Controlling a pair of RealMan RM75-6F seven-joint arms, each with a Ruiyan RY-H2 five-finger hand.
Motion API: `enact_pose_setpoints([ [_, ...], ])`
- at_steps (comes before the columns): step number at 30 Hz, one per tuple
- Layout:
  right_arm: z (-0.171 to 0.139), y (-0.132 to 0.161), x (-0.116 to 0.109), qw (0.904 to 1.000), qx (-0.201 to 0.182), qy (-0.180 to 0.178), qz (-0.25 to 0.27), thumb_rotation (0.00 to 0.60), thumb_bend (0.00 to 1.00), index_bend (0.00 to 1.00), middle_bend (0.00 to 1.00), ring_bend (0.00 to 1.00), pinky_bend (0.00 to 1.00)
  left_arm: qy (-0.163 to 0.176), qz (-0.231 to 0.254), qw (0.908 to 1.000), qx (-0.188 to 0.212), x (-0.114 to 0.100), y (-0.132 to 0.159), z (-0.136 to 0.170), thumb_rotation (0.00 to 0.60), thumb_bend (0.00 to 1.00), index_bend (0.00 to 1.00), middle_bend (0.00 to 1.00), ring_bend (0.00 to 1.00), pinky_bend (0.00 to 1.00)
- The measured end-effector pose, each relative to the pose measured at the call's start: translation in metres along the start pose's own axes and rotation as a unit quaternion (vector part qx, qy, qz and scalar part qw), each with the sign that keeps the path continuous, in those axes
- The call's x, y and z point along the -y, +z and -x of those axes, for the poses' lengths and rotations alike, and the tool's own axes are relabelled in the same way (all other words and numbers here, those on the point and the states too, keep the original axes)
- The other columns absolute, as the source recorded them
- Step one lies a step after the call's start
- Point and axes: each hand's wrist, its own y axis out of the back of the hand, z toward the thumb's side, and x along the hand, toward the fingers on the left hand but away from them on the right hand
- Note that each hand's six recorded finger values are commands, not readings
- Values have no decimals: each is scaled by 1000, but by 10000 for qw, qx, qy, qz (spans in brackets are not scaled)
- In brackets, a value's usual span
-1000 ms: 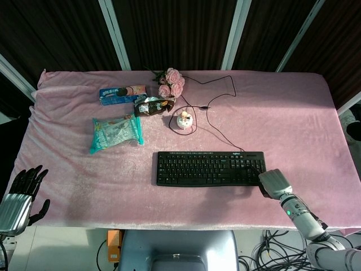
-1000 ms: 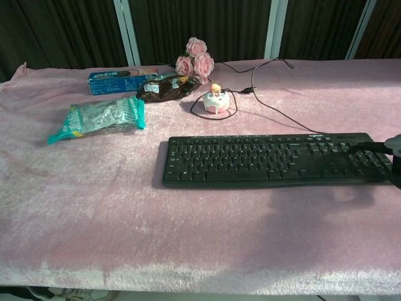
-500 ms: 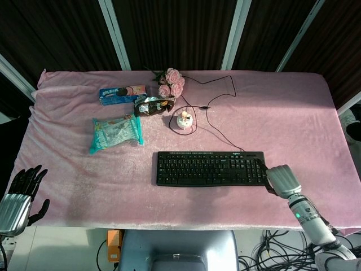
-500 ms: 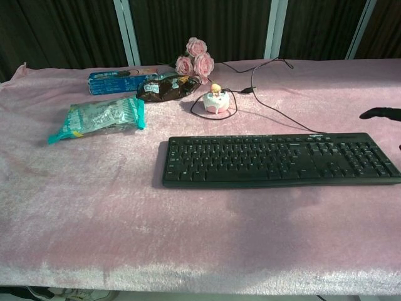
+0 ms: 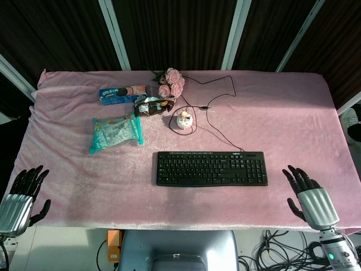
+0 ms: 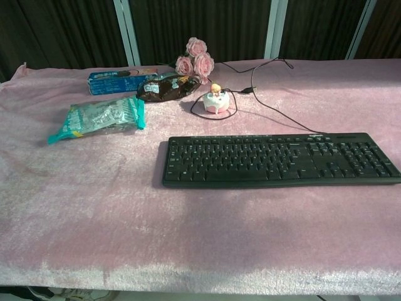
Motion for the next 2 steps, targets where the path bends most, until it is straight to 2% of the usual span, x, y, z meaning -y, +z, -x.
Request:
enact_pose_setpoints([
  [2,0,-1,2,10000,5,51,-11,600,495,0,137,126,441,-1,-1,10000,0,0,0,-1,600,436,0,0,0,0],
])
